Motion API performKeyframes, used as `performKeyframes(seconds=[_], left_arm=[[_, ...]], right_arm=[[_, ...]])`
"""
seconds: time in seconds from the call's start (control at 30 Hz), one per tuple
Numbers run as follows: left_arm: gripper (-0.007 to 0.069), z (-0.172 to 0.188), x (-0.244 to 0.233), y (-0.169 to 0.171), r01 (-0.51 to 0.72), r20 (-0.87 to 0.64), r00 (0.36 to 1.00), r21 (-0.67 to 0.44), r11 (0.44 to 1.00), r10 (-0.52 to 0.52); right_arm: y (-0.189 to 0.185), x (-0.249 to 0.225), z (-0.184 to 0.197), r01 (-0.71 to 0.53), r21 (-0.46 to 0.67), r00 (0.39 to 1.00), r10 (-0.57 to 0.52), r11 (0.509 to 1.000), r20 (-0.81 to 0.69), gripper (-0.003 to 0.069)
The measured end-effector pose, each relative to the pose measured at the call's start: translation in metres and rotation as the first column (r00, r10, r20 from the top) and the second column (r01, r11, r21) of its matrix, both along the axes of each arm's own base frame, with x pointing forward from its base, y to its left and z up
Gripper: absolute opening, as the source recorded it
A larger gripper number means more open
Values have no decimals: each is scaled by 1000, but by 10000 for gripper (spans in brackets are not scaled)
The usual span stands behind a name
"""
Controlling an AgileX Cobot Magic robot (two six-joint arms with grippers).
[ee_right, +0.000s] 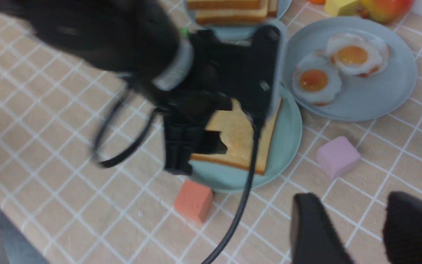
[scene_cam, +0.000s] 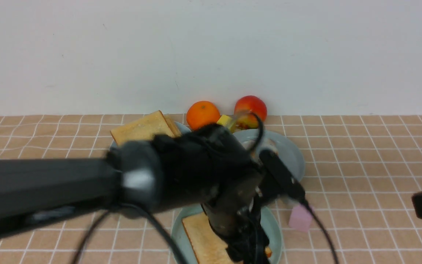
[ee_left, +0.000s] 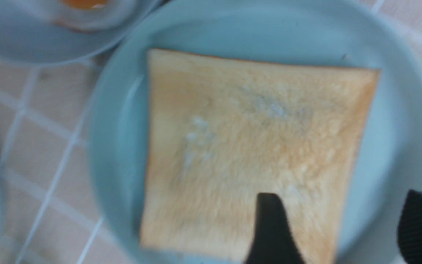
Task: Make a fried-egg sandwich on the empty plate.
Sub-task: Use the right arm to grab a fried egg
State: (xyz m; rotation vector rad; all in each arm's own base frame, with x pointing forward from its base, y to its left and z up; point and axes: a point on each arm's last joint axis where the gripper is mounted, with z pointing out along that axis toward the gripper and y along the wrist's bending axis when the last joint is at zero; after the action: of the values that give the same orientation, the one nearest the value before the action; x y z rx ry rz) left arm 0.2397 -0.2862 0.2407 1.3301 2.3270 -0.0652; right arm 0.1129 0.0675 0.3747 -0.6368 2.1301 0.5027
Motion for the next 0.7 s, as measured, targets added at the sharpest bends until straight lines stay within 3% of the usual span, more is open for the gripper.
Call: performKeyframes(seconds=[0.03,0.2,0.27,0.47,0.7], left_arm=[[409,7,-1,2,-12,7,1000,-18,1000,12],[55,107,-26,45,-125,132,977,-285,950,168],[-14,132,-36,65,-163,143,963,-363,917,227],[-13,144,-67,110,-200,147,941,-485,851,305],[-13,106,-104,149,-210,118,927,-624,753,356]], right_arm=[[0,1,0,2,0,1000,-2,1000,-1,328],[7,28,-15,22,-16,995,-24,1000,-98,346],[10,36,-20,25,-25,991,-28,999,-128,333],[16,58,-37,27,-52,977,-37,998,-212,268],[24,84,-51,28,-71,958,-47,997,-284,171]])
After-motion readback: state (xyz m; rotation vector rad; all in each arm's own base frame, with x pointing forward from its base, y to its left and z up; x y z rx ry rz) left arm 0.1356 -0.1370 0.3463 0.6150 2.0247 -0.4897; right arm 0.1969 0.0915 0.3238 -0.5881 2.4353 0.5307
